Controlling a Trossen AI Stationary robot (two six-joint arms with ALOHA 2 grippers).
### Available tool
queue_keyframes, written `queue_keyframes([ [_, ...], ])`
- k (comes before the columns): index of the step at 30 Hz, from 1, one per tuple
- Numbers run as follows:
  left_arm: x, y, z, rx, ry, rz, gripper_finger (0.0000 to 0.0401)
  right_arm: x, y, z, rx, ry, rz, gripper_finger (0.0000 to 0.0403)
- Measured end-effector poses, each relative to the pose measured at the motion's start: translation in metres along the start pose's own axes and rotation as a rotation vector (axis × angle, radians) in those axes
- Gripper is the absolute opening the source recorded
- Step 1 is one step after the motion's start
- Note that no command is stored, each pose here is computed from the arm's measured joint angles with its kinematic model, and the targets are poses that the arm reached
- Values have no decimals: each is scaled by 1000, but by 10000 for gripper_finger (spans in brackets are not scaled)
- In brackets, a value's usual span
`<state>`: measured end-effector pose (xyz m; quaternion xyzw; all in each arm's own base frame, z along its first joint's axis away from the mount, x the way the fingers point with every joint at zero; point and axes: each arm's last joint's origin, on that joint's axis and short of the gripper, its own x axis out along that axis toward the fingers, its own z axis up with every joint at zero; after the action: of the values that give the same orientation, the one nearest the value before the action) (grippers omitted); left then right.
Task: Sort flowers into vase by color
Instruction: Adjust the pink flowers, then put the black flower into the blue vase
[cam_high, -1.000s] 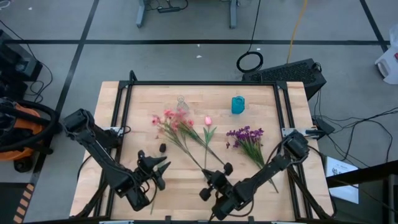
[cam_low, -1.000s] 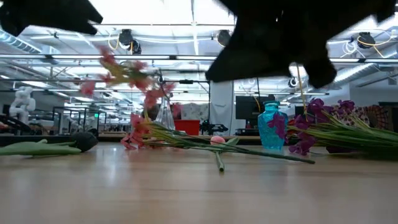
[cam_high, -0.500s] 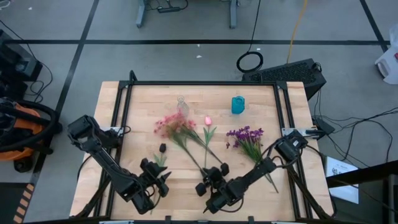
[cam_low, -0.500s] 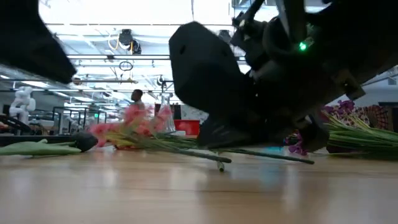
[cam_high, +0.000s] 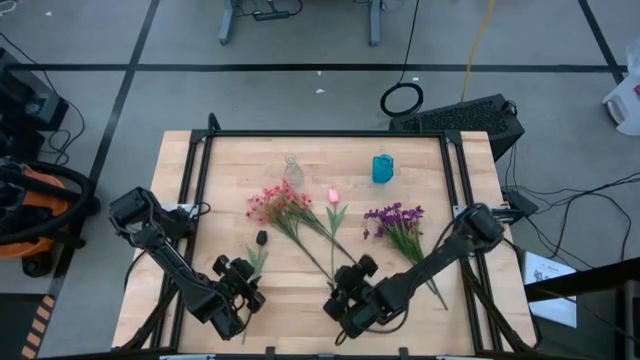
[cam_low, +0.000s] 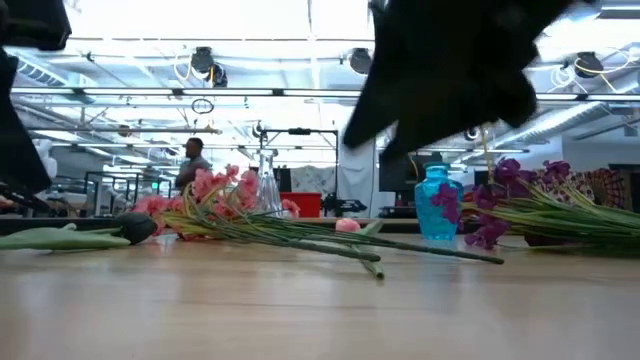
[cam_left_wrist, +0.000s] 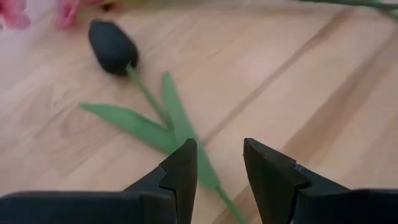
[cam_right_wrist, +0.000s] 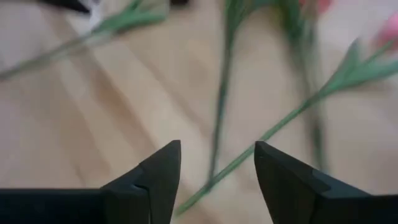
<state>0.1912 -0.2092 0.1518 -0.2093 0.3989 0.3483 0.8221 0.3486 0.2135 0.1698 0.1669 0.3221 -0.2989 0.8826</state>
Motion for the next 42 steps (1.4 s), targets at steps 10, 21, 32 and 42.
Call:
queue_keyframes([
  [10, 17, 6, -13, -59, 56, -55, 136, 16, -41, 53, -6, -50, -193, 97],
  [21, 15, 5, -19, -25, 63, -94, 136, 106, -72, 41, 120, 76, -274, 9],
  [32, 13, 6, -22, -15, 78, -92, 136, 139, -71, 47, 143, 61, -166, 1],
  [42, 13, 7, -22, -42, 86, -85, 136, 127, -49, 61, 97, 18, -103, 1],
])
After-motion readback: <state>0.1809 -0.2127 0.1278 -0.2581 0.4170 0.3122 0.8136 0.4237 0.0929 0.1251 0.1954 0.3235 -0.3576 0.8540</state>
